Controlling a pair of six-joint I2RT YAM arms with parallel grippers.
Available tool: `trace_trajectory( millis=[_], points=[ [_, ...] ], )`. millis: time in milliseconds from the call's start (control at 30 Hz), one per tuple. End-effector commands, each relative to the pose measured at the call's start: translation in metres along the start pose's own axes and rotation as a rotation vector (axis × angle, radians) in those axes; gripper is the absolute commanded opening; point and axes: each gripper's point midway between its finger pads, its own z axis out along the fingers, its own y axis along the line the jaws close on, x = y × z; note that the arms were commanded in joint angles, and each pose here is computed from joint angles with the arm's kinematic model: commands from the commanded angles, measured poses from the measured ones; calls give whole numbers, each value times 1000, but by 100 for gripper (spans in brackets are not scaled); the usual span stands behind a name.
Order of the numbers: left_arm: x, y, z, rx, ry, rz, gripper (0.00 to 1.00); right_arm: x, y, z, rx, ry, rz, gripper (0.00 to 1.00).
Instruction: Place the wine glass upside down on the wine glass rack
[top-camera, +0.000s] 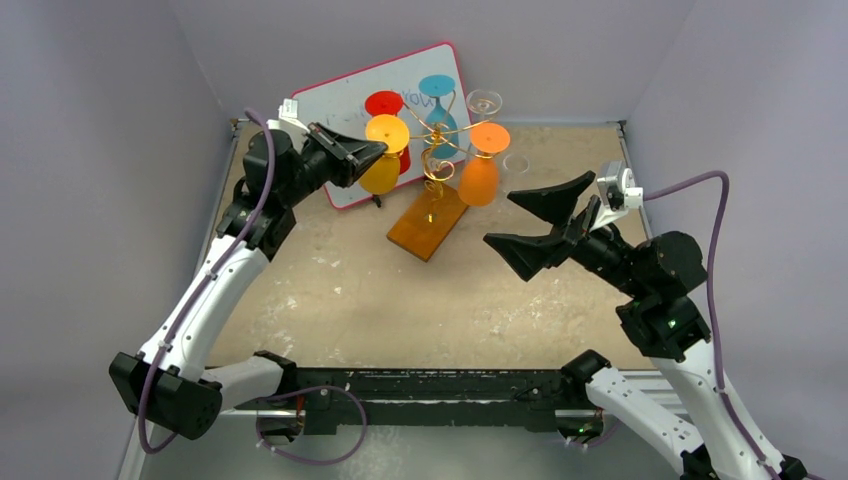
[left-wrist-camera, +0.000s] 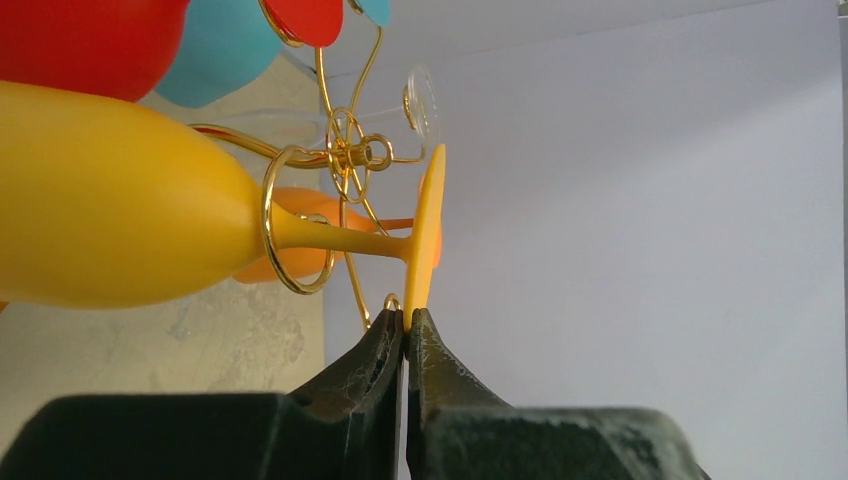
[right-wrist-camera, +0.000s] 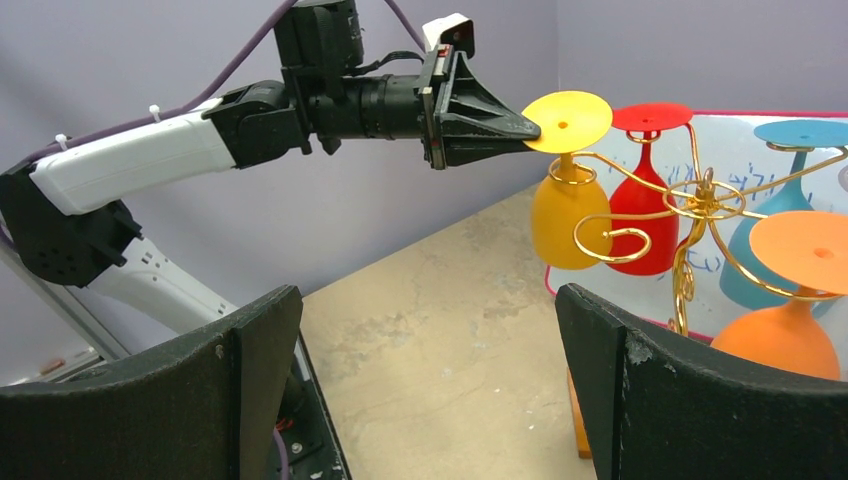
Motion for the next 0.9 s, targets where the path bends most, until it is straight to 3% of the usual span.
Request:
trace_trajectory(
  millis=[0,633,867],
  points=[
    [2,-16,-10,52,8,30,0,-19,7,-1,-12,-52,-32,100],
    [20,3,-7,32,97,9,0,-13,1,3,3,-38,-20,100],
    [22,11,-6,10,103,12,5,-12,-1,3,15,-36,-15,100]
  ],
)
